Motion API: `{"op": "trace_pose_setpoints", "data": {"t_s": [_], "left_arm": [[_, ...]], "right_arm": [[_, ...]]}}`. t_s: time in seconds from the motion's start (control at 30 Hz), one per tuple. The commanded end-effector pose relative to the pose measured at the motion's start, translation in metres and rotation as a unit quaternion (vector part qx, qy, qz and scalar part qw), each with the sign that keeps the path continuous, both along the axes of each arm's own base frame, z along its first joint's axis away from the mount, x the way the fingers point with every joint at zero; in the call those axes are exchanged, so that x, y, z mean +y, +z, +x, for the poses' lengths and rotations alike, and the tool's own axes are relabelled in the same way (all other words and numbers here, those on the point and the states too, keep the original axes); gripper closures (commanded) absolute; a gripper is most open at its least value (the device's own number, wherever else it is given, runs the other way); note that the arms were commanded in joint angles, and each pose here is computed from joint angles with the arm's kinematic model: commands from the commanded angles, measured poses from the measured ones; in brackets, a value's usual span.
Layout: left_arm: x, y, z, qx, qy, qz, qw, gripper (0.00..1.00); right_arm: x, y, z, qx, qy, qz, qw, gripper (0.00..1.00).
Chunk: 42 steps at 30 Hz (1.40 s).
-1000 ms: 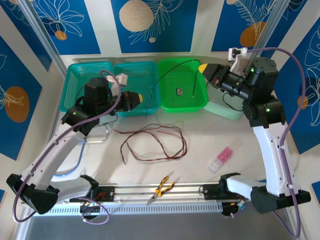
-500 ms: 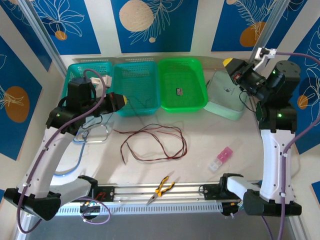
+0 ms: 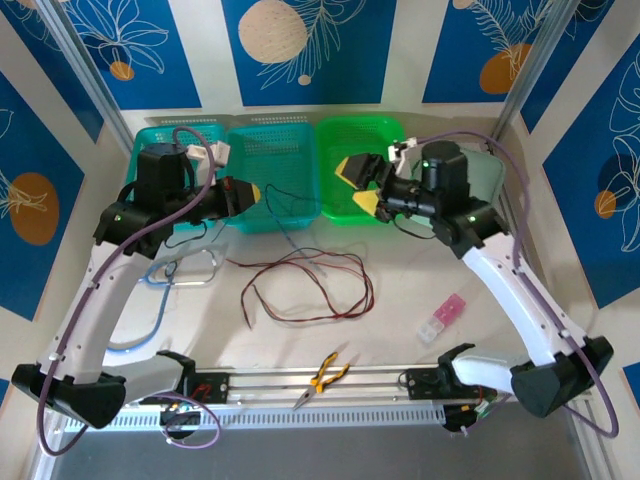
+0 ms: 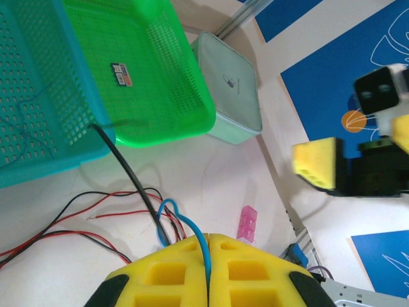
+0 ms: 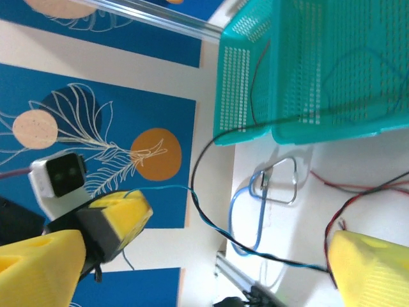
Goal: Untangle the cables
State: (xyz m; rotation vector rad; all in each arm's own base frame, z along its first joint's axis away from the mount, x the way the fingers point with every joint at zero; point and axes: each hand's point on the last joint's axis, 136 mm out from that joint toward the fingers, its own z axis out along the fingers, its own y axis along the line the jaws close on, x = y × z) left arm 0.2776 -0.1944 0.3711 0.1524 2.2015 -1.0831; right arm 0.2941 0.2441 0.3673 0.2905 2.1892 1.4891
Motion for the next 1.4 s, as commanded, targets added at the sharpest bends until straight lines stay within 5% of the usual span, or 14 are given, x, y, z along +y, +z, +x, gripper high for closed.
{"op": "trace_pose_setpoints", "data": {"t_s": [0.0, 0.63, 0.87, 1.0, 1.23, 1.3, 1.37], "left_arm": [[-0.004, 0.018, -0.006, -0.013, -0.016, -0.02, 1.0, 1.0], [-0.02, 0.029, -0.025, -0.012, -0.058, -0.046, 0.997, 1.0], [-0.028, 0.031, -0.031, -0.013, -0.079, -0.053, 0.995, 1.0], [-0.028, 0.033, -0.032, -0.016, -0.076, -0.053, 0.996, 1.0], [-0.023, 0.038, -0.037, -0.026, -0.07, -0.046, 0.996, 1.0], [-0.023, 0.039, -0.037, -0.026, -0.07, -0.047, 0.996, 1.0], [-0.023, 0.04, -0.037, -0.028, -0.069, -0.048, 0.996, 1.0]], "right_arm": [[0.018, 0.003, 0.012, 0.007, -0.01, 0.037, 0.999, 0.01], [0.153, -0.055, 0.05, 0.121, 0.101, 0.136, 0.978, 0.01], [0.192, -0.059, 0.036, 0.155, 0.158, 0.167, 0.961, 0.0], [0.196, -0.06, 0.037, 0.146, 0.153, 0.174, 0.962, 0.16], [0.188, -0.045, 0.046, 0.134, 0.148, 0.191, 0.961, 0.73], [0.189, -0.042, 0.044, 0.135, 0.158, 0.192, 0.959, 0.68], [0.189, -0.042, 0.042, 0.141, 0.162, 0.19, 0.958, 0.5]]}}
